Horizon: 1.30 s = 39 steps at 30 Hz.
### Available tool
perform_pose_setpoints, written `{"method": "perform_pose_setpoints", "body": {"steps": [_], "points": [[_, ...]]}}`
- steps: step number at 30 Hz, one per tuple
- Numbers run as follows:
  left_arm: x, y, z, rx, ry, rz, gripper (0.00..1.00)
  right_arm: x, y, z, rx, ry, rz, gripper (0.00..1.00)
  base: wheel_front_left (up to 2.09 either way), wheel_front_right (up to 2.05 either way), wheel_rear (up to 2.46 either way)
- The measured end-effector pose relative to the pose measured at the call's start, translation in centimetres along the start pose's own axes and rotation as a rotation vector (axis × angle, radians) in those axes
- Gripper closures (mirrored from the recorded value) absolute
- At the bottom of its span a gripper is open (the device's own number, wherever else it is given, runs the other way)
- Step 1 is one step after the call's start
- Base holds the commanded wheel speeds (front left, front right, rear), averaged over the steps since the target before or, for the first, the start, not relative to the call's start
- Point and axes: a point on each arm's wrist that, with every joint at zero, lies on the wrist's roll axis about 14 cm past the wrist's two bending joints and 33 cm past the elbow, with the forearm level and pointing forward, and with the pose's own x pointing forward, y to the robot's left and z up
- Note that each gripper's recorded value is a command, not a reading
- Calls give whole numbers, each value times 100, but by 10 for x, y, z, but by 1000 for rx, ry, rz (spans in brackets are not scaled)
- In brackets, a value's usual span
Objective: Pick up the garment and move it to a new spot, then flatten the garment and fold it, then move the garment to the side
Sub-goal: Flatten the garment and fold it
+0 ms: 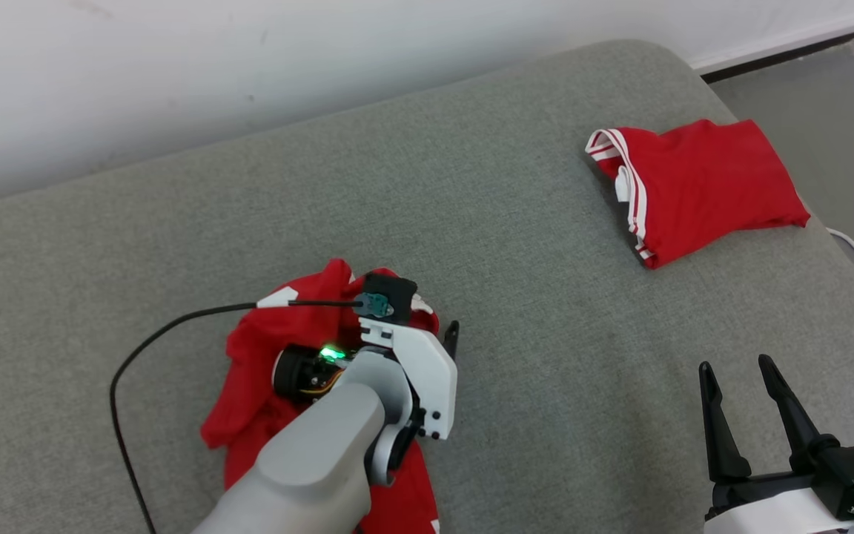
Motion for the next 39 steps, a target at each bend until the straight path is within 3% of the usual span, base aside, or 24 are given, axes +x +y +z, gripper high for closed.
{"method": "perform_pose_setpoints", "body": {"steps": [2, 6, 11, 13, 14, 15, 17, 21, 27, 33, 39], "points": [[4, 2, -5, -17, 20, 0, 100, 1, -2, -2, 0, 8, -6, 0, 0, 0, 0], [10, 5, -10, -13, 25, -11, 100, 2, -4, -5, -3, 19, -15, 0, 0, 0, 0], [9, 11, 26, -61, -94, -21, 100, 4, -5, -6, 3, 18, -18, 0, 0, 0, 0], [2, 17, 72, -51, -221, -23, 100, 6, -2, -4, 6, 10, -6, 0, 0, 0, 0], [2, 17, 72, -51, -221, -23, 100, 6, -2, -4, 6, 10, -6, 0, 0, 0, 0], [-5, 21, 103, -38, -301, -22, 100, 6, 2, -3, 9, 5, 8, 0, 0, 0, 0], [-9, 24, 117, -47, -334, -18, 100, 6, 5, -3, 9, 4, 16, 0, 0, 0, 0], [-40, 38, 188, -27, -507, -2, 100, 3, 14, 0, 13, -10, 49, 0, 0, 0, 0], [-83, 23, 253, -28, -723, -75, 100, -2, 21, 3, 11, -24, 75, 0, 0, 0, 0], [-89, 4, 235, -49, -718, -156, 100, 1, 25, 2, 14, -27, 86, 0, 0, 0, 0], [-90, -16, 138, -121, -550, -225, 100, -1, 26, -4, 20, -9, 92, 0, 0, 0, 0]]}}
